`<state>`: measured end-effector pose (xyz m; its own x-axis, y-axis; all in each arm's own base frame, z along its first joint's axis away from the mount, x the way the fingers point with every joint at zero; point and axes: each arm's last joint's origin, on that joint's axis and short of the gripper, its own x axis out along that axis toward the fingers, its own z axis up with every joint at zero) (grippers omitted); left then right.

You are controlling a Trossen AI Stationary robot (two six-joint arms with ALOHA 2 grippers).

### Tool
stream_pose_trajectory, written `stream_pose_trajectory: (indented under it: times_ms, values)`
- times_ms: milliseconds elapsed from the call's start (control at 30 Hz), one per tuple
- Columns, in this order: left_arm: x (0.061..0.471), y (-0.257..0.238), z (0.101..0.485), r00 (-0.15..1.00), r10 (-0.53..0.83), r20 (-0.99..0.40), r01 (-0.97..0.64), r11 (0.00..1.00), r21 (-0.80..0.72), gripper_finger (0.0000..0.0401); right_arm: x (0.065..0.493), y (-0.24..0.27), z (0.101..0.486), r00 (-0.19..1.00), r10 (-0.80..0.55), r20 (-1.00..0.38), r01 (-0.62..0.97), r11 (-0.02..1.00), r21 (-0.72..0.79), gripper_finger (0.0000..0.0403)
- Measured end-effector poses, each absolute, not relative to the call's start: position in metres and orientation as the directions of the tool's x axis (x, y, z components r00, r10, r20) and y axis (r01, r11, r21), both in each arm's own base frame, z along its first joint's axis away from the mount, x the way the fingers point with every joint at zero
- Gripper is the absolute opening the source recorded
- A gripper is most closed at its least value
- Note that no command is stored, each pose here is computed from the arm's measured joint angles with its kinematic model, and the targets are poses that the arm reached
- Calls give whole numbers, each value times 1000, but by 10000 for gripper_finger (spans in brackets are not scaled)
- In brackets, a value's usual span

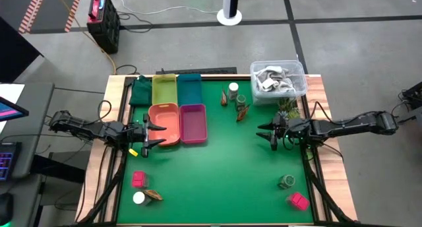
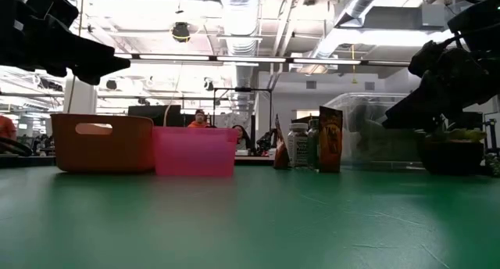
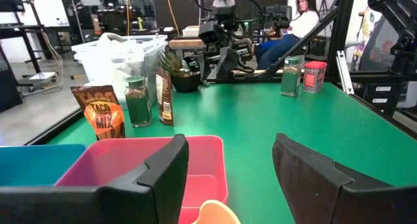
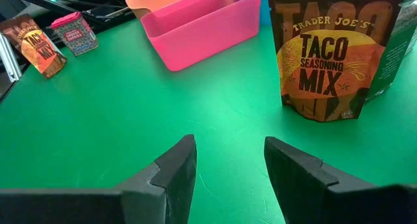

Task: Sort spices by type

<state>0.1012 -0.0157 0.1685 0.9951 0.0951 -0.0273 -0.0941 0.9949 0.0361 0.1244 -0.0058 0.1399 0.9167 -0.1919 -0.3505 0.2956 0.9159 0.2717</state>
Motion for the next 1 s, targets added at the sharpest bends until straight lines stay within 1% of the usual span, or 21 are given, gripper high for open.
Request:
stream_pose_trajectory:
  times_ms: [533, 600, 767, 833, 900, 1000]
  values:
    - [101, -16, 168, 995, 95, -27, -94, 995, 32, 212, 124, -6, 140, 917, -192, -351, 296, 916, 272, 207]
    - [101, -16, 169, 995, 95, -26, -95, 995, -13, 212, 124, -6, 140, 917, -192, -350, 296, 916, 272, 207]
    - [101, -16, 168, 995, 95, -27, -98, 969, -225, 212, 124, -6, 140, 917, -192, -350, 296, 916, 272, 207]
    - [101, -16, 168, 995, 94, -27, -98, 953, -288, 212, 124, -6, 140, 917, -192, -351, 296, 916, 272, 207]
    - [101, -16, 169, 995, 94, -26, -97, 943, -318, 212, 124, -6, 140, 916, -192, -351, 296, 916, 271, 207]
    - [101, -16, 169, 995, 95, -23, -97, 941, -325, 212, 124, -6, 140, 917, -192, -351, 295, 916, 272, 207]
